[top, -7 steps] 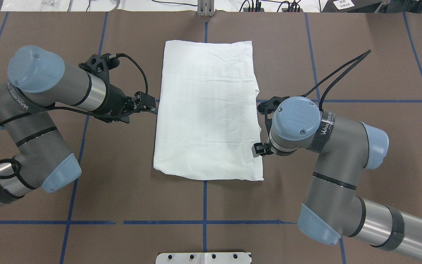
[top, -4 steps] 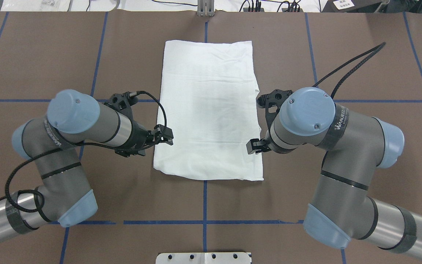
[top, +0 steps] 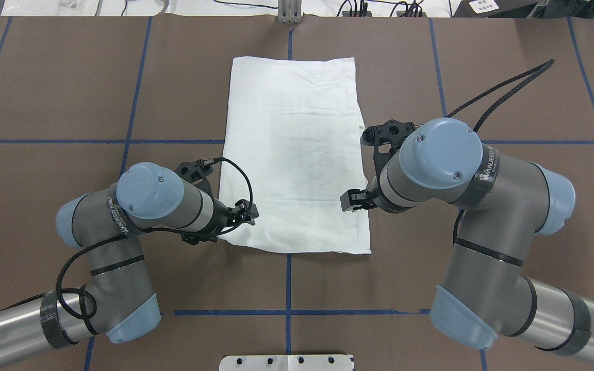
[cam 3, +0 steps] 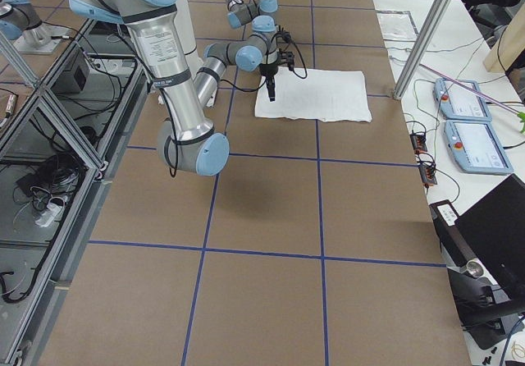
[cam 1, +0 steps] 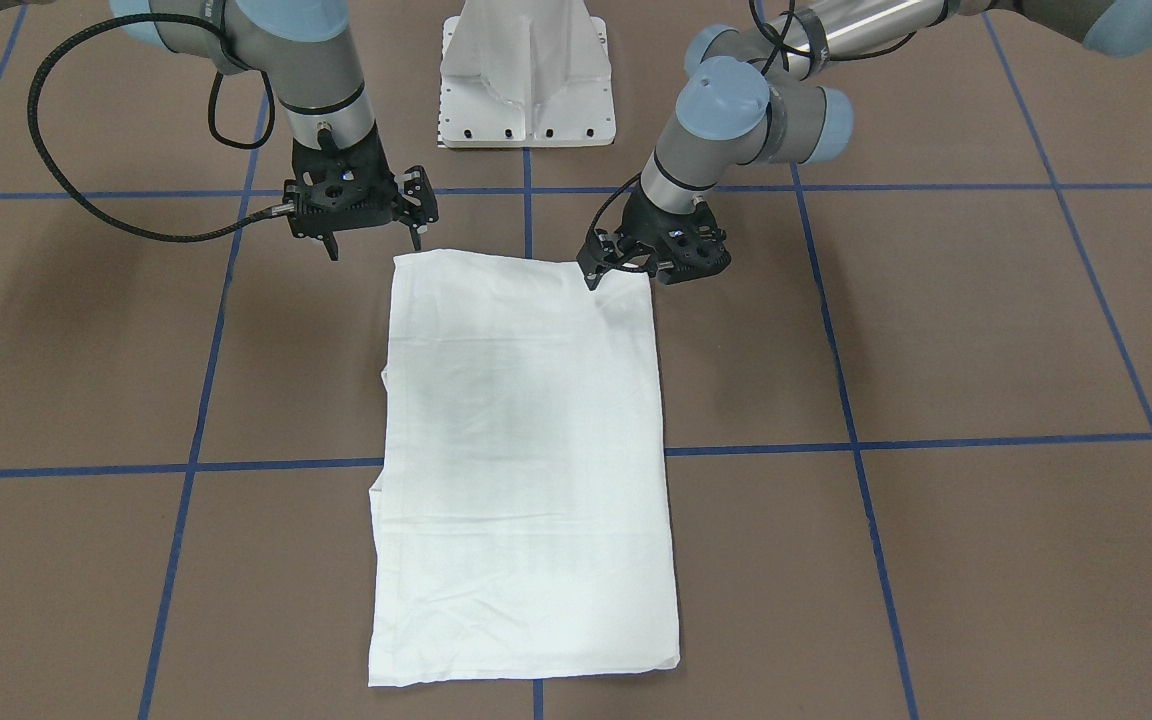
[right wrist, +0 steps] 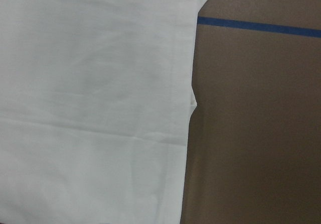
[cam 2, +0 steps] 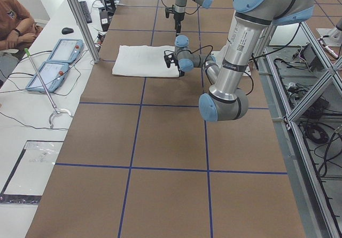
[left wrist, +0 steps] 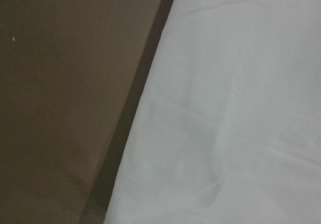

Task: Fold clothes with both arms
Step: 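Move both grippers to the shirt's side edges nearest the robot, then lower both grippers onto the shirt's side edges nearest the robot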

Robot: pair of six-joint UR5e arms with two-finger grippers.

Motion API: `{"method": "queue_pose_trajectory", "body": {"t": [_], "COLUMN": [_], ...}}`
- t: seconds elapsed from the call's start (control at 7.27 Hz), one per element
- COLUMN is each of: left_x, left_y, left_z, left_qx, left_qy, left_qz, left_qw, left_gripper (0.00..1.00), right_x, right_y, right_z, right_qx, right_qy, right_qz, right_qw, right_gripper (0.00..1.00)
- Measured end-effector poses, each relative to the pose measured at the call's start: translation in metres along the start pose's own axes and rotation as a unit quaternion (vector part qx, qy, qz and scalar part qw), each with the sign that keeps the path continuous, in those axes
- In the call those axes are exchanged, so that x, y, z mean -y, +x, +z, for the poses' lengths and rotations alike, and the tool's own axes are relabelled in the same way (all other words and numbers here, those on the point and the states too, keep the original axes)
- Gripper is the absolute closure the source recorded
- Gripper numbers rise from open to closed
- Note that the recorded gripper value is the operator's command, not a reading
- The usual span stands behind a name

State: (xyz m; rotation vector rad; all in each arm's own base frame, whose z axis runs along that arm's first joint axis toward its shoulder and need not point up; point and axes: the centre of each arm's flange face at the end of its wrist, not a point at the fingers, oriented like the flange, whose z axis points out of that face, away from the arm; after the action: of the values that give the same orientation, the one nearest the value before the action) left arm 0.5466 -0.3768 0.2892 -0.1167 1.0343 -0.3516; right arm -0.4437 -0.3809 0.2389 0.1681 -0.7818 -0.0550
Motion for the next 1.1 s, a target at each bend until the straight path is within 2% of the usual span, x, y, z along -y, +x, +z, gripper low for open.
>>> {"method": "queue_pose_trajectory", "body": {"t": [0.14, 0.28, 0.55, 0.69, 0.83, 1.1], "left_x": [0.0003, 0.0006, 0.0001, 0.0001, -0.0001, -0.0008], "left_y": [-0.0021, -0.0032, -0.0016, -0.0014, -0.0007, 0.0002], "left_z": [0.0018, 0.0026, 0.0032, 0.0026, 0.0015, -0.0009], "left_qx": [0.006, 0.011, 0.018, 0.019, 0.018, 0.015], "left_qy": [0.002, 0.004, 0.005, 0.006, 0.006, 0.006], "left_qz": [-0.003, -0.005, -0.008, -0.008, -0.008, -0.008], "left_qw": [1.0000, 0.9999, 0.9998, 0.9998, 0.9998, 0.9998], "left_gripper": [0.01, 0.13, 0.63, 0.78, 0.90, 1.00], "right_x": [0.0004, 0.0009, 0.0022, 0.0023, 0.0029, 0.0040], "right_y": [0.0002, 0.0005, 0.0020, 0.0026, 0.0034, 0.0055], "right_z": [-0.0003, -0.0006, -0.0010, -0.0008, -0.0010, -0.0010], "right_qx": [0.000, 0.000, 0.000, -0.001, -0.001, -0.001], "right_qy": [0.000, 0.001, 0.002, 0.002, 0.002, 0.001], "right_qz": [0.001, 0.002, 0.003, 0.003, 0.004, 0.005], "right_qw": [1.0000, 1.0000, 1.0000, 1.0000, 1.0000, 1.0000], "right_gripper": [0.00, 0.00, 0.00, 0.00, 0.00, 0.00]}}
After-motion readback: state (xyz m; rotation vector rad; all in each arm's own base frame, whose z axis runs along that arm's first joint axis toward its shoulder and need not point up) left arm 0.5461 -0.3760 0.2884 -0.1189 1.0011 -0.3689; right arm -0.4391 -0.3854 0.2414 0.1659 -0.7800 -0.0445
